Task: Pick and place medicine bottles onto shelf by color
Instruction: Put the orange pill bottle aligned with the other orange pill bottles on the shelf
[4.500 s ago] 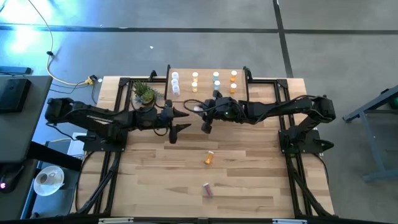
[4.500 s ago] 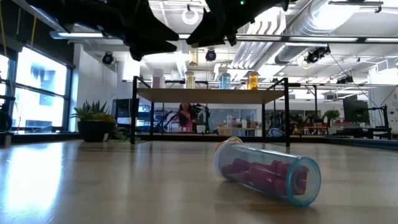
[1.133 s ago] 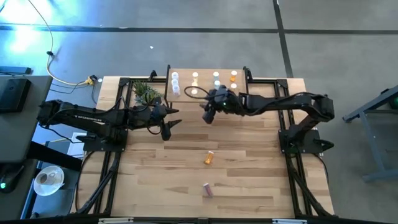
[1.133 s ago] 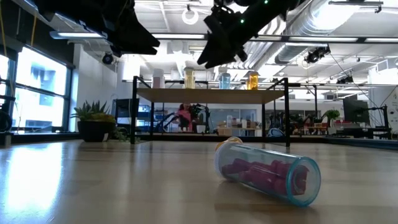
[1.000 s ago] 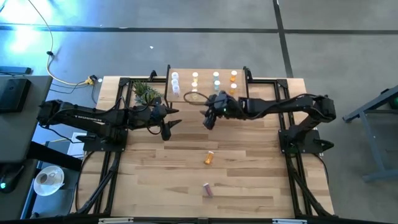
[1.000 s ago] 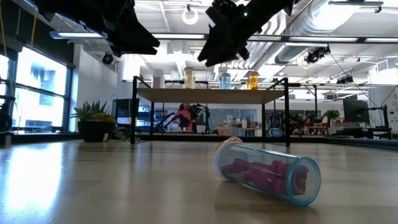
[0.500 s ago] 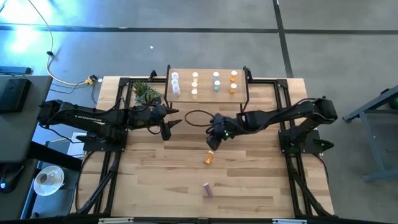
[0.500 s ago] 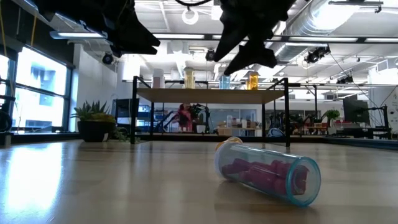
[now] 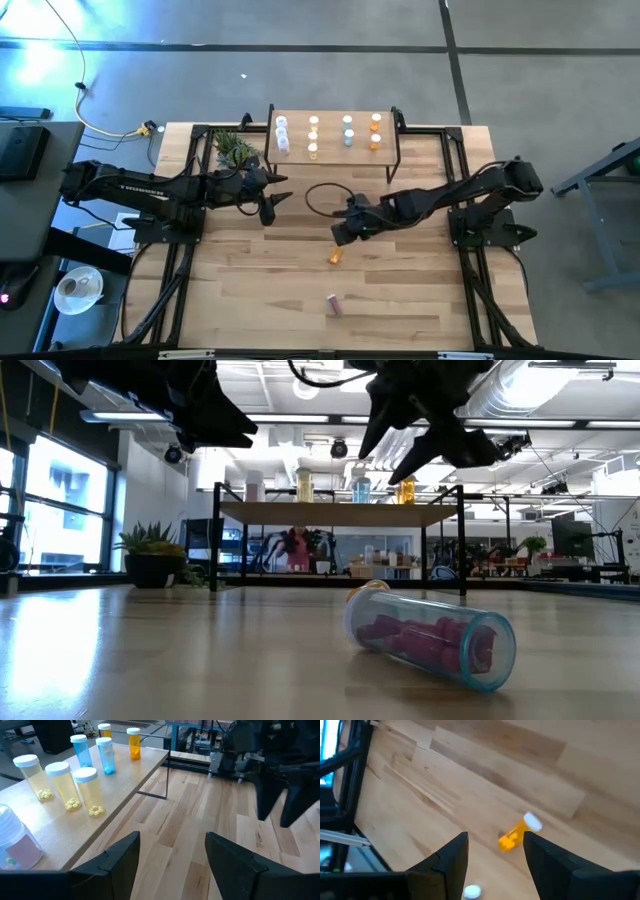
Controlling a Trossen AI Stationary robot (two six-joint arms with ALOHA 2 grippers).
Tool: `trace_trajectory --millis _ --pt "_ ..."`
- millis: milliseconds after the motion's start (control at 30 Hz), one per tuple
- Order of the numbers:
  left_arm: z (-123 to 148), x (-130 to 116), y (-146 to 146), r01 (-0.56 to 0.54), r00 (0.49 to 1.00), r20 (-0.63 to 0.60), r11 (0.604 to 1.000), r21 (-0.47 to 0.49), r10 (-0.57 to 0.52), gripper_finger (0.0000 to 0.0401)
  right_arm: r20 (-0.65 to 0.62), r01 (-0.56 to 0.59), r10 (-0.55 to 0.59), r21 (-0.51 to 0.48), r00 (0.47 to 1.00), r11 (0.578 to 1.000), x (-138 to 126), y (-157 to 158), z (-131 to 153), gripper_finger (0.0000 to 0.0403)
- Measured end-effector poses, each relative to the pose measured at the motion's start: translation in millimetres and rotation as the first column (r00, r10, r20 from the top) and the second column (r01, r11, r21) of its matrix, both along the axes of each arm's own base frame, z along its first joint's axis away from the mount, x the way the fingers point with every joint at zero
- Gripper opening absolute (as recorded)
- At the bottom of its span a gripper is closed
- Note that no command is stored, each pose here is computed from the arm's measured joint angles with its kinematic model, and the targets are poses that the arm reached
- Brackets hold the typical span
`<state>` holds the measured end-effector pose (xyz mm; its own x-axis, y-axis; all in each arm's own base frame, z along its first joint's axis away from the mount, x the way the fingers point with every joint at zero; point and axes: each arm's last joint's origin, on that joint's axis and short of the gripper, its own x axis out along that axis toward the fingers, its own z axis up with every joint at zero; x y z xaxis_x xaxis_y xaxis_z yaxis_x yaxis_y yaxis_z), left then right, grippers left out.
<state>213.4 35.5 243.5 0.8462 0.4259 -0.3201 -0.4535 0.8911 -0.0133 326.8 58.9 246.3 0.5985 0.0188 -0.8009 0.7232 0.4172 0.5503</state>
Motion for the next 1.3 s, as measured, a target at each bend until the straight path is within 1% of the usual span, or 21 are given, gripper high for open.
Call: trace_trajectory --millis 167,367,500,667,1033,1300 --pt "0 0 0 0.000 1.000 -0.004 1.000 0.000 0.000 0.0213 -0.017 0.044 -0.043 0.085 0.999 0.995 5 12 -10 0.0181" --pt "-1 0 -1 0.009 1.000 -0.012 1.000 -0.003 -0.009 0.0213 -0.098 0.067 -0.053 0.152 0.994 0.986 14 25 -35 0.0181" --pt "-1 0 -3 0.020 1.000 -0.016 1.000 -0.004 -0.020 0.0213 -0.113 0.082 -0.062 0.180 0.992 0.980 20 29 -48 0.0181" --pt "-2 0 -3 0.026 1.000 -0.017 1.000 -0.006 -0.026 0.0213 -0.127 0.089 -0.066 0.181 0.990 0.980 27 31 -62 0.0181" --pt "-2 0 -3 0.025 0.999 -0.021 1.000 -0.006 -0.025 0.0213 -0.188 0.128 -0.102 0.136 0.977 0.982 33 31 -89 0.0181" --pt "-2 0 -3 0.022 1.000 -0.022 1.000 -0.005 -0.022 0.0213 -0.201 0.156 -0.133 0.099 0.970 0.983 36 30 -101 0.0181"
